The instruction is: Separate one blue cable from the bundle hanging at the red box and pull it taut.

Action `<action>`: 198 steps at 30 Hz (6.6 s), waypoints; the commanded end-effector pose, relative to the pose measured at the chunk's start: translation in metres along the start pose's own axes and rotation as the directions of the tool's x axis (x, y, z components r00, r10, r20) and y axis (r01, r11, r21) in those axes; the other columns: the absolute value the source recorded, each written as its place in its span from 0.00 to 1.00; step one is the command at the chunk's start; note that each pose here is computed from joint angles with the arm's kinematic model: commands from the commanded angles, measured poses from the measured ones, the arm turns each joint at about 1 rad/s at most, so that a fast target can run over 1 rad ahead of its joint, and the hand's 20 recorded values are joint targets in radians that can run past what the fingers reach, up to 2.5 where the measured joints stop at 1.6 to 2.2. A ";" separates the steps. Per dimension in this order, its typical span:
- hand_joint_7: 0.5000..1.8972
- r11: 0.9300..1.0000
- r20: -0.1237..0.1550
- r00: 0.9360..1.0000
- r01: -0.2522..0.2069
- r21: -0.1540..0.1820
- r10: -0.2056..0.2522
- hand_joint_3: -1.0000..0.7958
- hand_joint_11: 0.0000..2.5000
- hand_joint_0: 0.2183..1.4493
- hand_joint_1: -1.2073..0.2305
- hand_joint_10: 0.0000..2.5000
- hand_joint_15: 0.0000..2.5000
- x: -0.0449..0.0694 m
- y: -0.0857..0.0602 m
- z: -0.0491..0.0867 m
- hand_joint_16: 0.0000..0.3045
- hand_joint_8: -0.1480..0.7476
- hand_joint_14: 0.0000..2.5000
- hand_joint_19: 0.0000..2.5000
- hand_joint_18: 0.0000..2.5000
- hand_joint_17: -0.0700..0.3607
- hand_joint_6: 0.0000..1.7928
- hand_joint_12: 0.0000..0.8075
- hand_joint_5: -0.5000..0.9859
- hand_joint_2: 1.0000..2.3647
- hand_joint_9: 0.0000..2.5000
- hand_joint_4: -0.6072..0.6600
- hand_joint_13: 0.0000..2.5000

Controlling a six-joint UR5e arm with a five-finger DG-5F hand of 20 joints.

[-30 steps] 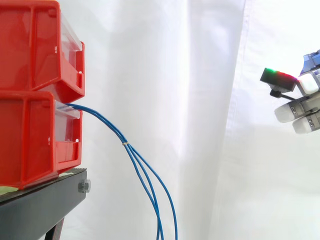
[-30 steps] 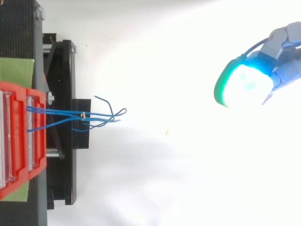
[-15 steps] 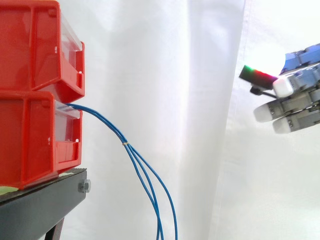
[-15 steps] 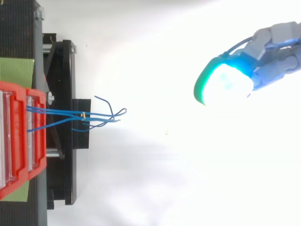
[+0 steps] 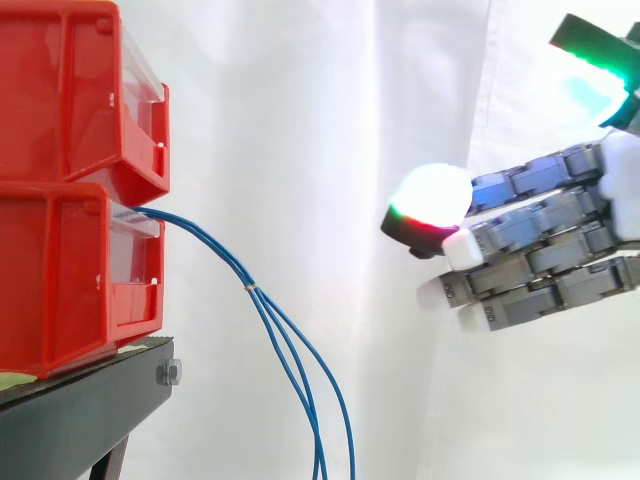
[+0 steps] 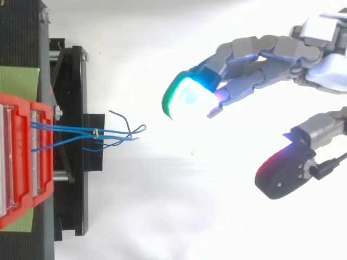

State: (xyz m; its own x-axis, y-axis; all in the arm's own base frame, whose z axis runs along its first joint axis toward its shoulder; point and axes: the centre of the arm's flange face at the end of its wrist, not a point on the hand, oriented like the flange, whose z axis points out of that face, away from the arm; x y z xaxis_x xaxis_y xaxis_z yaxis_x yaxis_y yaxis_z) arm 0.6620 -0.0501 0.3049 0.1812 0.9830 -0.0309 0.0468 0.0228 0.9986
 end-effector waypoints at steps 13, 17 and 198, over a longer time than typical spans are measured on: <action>0.29 0.999 0.027 0.998 0.053 0.005 -0.053 0.28 0.10 0.21 0.34 0.00 0.00 0.003 -0.016 0.029 0.04 0.48 0.00 0.00 0.00 0.23 0.28 0.23 0.20 0.00 0.21 0.73 0.10; 0.29 0.997 0.042 0.997 0.068 0.048 -0.070 0.28 0.09 0.21 0.34 0.00 0.00 -0.005 -0.026 0.028 0.04 0.48 0.00 0.00 0.00 0.23 0.28 0.23 0.20 0.00 0.22 0.73 0.10; 0.43 0.984 -0.226 0.973 -0.074 -0.160 0.037 0.43 0.26 0.33 0.35 0.00 0.08 0.030 -0.091 0.129 0.05 0.55 0.00 0.00 0.15 0.23 0.53 0.31 0.20 0.01 0.34 0.60 0.27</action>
State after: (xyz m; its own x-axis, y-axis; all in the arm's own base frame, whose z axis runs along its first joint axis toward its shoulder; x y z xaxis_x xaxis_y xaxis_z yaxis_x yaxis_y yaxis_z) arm 0.7912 -0.0465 0.2032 -0.0367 0.9992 0.0154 -0.1263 -0.0199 0.9918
